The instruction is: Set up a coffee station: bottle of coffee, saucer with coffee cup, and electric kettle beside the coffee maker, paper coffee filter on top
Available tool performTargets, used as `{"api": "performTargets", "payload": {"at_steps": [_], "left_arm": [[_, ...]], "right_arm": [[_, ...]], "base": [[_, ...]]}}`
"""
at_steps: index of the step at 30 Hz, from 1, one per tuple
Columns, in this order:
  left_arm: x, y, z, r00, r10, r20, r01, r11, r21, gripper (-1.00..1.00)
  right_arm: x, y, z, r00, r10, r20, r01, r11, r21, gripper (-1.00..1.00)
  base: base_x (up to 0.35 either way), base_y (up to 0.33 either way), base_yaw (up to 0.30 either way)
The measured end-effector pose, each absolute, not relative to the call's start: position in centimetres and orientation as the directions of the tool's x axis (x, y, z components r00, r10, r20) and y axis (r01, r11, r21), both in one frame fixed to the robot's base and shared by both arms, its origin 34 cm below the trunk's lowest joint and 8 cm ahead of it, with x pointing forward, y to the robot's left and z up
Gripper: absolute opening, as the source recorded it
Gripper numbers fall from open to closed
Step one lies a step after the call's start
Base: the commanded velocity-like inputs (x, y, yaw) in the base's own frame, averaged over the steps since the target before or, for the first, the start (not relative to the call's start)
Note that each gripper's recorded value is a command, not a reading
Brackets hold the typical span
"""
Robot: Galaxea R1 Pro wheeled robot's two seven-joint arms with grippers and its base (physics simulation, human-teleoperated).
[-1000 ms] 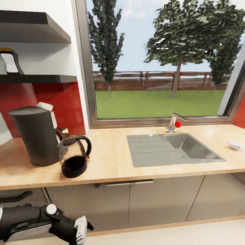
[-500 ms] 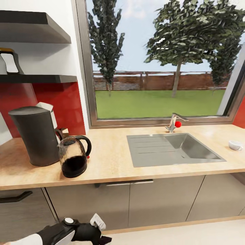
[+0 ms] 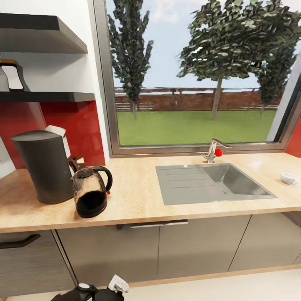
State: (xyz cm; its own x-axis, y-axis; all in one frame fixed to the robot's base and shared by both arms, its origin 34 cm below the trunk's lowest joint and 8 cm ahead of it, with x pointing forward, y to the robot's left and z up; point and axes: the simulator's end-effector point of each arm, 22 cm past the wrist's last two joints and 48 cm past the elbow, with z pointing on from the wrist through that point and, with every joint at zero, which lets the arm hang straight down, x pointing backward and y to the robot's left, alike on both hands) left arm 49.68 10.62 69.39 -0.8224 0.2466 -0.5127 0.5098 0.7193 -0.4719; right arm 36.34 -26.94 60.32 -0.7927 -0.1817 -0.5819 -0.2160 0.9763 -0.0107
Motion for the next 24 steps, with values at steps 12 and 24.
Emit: {"api": "performTargets", "payload": {"at_steps": [12,24], "left_arm": [[49.5,10.6,69.3,-0.824,0.247,-0.509,0.508,0.720,-0.473,1.00],[48.9,13.0,68.1,-0.844,0.241,-0.480,0.475,0.752,-0.458,1.00]], "right_arm": [[36.4,-27.1,60.4,-0.792,-0.179,-0.584,-0.212,0.977,-0.013,1.00],[36.5,-27.2,60.4,-0.791,-0.178,-0.585,-0.210,0.978,-0.015,1.00]], "base": [[-0.075,0.000,0.000],[-0.070,0.000,0.000]]}}
